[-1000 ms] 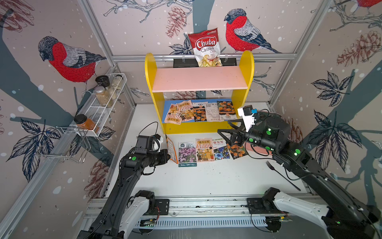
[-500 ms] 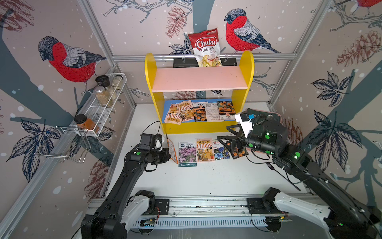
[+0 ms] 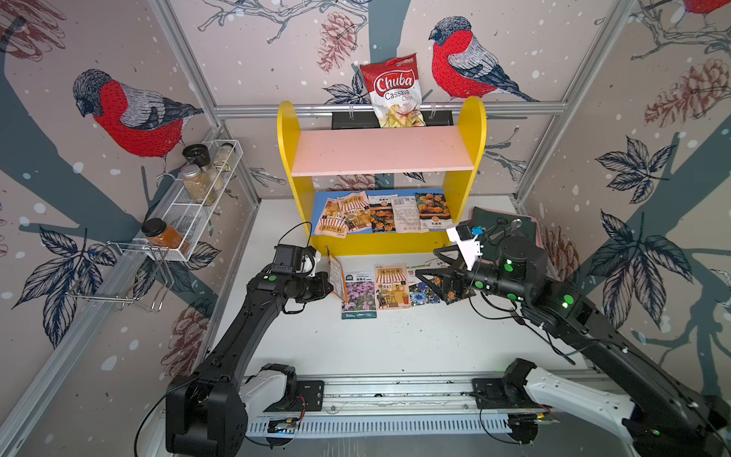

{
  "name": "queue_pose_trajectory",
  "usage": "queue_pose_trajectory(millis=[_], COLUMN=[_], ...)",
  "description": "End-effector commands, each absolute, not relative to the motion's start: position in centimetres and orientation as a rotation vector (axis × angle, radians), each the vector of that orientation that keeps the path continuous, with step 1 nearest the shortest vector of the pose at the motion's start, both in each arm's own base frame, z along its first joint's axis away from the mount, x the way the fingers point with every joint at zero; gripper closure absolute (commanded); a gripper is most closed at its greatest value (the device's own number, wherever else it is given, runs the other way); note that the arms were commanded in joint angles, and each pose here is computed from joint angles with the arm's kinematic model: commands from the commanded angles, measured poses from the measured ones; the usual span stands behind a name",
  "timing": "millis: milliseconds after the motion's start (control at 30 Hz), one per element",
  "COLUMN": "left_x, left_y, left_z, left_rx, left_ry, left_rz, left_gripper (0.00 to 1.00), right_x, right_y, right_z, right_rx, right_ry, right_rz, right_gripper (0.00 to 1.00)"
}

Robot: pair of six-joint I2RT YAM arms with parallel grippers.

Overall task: Take the seed bag off the shelf
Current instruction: Place the seed packet at the center of the board.

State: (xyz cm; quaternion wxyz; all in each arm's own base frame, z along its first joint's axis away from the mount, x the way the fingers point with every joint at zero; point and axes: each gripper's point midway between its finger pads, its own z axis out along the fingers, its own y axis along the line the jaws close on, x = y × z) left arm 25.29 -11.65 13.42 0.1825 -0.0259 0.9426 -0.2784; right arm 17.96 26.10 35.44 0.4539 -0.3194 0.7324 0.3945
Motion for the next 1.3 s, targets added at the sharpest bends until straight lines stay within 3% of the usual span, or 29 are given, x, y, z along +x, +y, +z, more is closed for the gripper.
queue_pose_trajectory(millis=[0, 233, 600, 700, 1067, 1133, 1267], left_x=[25.4, 24.6, 24.6, 24.7, 25.7, 26.1, 26.6], left_y=[-10.9, -8.6, -5.2, -5.2, -5.7, -5.6, -4.9], left_z=[12.0, 8.6, 8.4, 8.4, 7.7, 7.8, 7.9], left_rx=[-0.109, -0.252, -0.381, -0.380, -0.370, -0.370, -0.374], left_ry=[2.702, 2.849, 2.891, 2.895, 2.915, 2.915, 2.917], left_rz=[-0.722, -0.531, -0.240, -0.231, -0.257, -0.241, -0.180], left_gripper=[1.00, 1.00, 0.98, 0.93, 0.91, 0.88, 0.63], right_x=[17.9, 17.8, 17.7, 17.7, 17.6, 17.6, 17.6], right_y=[26.0, 25.5, 25.1, 25.0, 24.7, 24.7, 24.6], right_z=[35.5, 35.4, 34.9, 34.8, 34.6, 34.6, 34.7], right_rx=[-0.791, -0.786, -0.782, -0.782, -0.776, -0.773, -0.772], right_ry=[1.798, 1.797, 1.799, 1.800, 1.801, 1.802, 1.801], right_rz=[0.963, 0.948, 0.932, 0.927, 0.915, 0.915, 0.919], right_gripper=[0.01, 0.01, 0.01, 0.01, 0.01, 0.01, 0.01])
